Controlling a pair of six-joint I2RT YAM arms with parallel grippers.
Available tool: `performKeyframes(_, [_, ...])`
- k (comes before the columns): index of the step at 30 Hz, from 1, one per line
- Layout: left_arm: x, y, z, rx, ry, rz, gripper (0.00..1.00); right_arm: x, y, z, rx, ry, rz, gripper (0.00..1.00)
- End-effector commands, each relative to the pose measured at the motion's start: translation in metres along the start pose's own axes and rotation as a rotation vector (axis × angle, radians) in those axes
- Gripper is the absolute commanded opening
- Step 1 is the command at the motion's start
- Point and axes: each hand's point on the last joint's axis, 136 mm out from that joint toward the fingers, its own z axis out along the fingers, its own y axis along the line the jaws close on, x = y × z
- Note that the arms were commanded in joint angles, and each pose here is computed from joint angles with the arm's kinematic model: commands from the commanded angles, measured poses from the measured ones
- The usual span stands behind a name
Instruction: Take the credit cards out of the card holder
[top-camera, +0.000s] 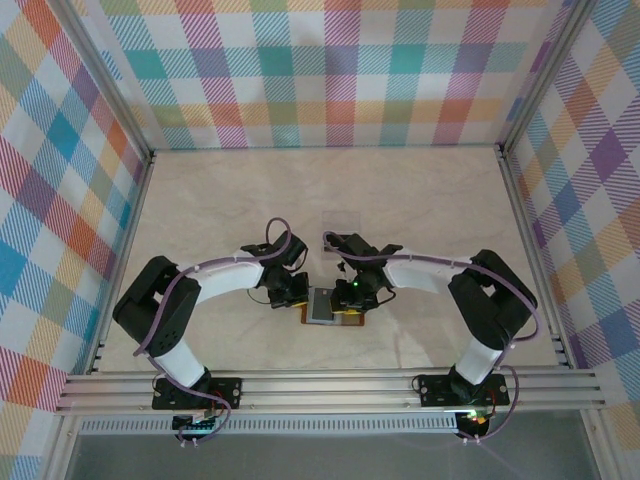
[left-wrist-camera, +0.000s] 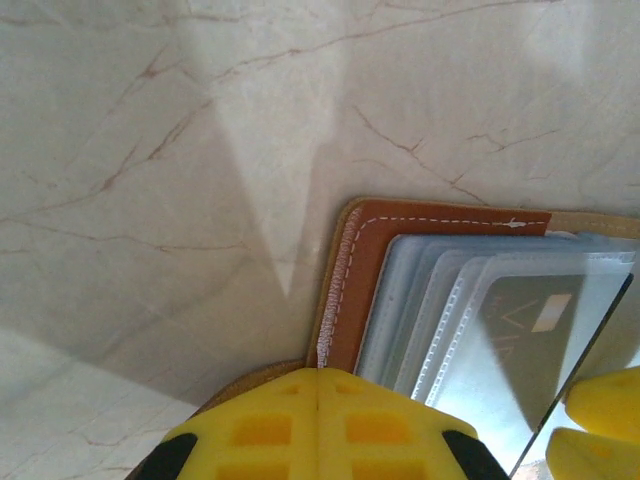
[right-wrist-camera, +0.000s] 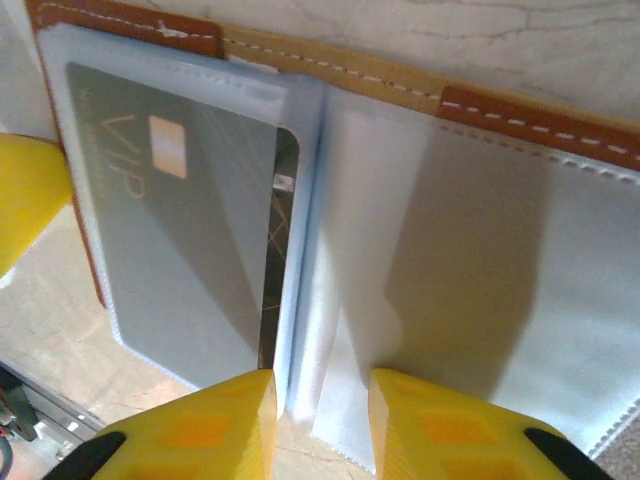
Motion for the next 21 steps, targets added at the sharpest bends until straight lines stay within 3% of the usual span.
performKeyframes(1, [-0.003, -0.002, -0.009, -0.021, -0.028, 0.026, 0.06, -0.008, 0.014, -0.016, -0.06, -0.05, 0.008, 0.31])
performKeyframes(10, [-0.003, -0.027, -0.027, 0.062, -0.039, 0.034, 0.09, -0.023, 0.029, -0.017, -0.179, -0.054, 0.047, 0.28])
performKeyframes(21, [0.002, -0.026, -0.002, 0.071, 0.021, 0.035, 0.16, -0.026, 0.019, -0.002, -0.201, -0.036, 0.11, 0.24])
